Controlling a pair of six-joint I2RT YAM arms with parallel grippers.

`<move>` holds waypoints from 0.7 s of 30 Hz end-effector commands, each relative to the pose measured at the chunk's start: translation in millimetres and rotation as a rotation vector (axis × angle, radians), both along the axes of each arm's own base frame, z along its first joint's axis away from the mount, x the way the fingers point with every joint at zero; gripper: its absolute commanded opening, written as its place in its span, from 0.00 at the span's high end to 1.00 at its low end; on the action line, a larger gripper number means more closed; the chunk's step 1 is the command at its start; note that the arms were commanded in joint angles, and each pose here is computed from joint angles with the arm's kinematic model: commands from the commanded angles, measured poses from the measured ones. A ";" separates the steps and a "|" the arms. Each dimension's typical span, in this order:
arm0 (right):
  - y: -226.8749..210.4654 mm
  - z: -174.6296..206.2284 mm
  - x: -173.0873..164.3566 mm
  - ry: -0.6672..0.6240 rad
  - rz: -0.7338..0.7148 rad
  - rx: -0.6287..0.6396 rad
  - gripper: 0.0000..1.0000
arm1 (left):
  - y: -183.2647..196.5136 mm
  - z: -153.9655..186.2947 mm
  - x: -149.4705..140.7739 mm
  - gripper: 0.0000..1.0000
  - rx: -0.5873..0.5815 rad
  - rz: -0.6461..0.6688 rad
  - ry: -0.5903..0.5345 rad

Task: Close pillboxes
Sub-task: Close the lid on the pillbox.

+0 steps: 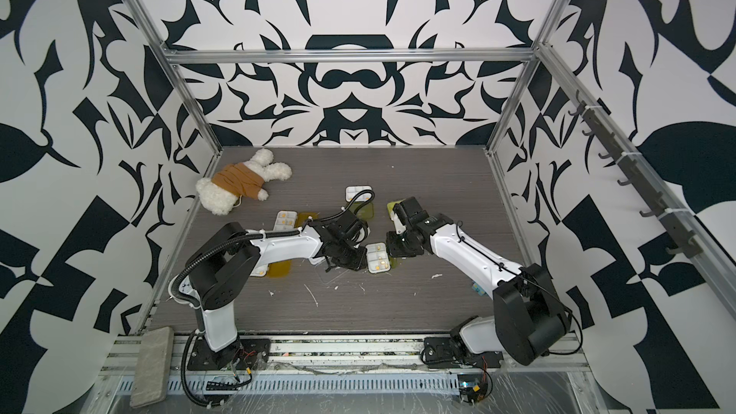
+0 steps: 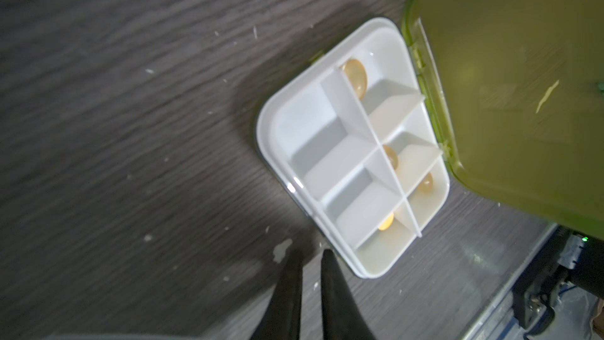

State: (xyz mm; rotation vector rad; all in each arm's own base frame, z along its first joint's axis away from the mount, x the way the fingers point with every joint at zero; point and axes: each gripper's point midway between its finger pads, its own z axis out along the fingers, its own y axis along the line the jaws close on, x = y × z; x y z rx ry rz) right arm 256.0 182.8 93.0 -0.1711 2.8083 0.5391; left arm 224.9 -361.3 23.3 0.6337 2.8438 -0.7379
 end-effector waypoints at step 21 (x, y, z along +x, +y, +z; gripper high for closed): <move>32.3 -2.8 7.0 -0.003 -0.014 0.140 0.71 | 6.1 11.7 6.5 0.86 0.006 0.039 -0.063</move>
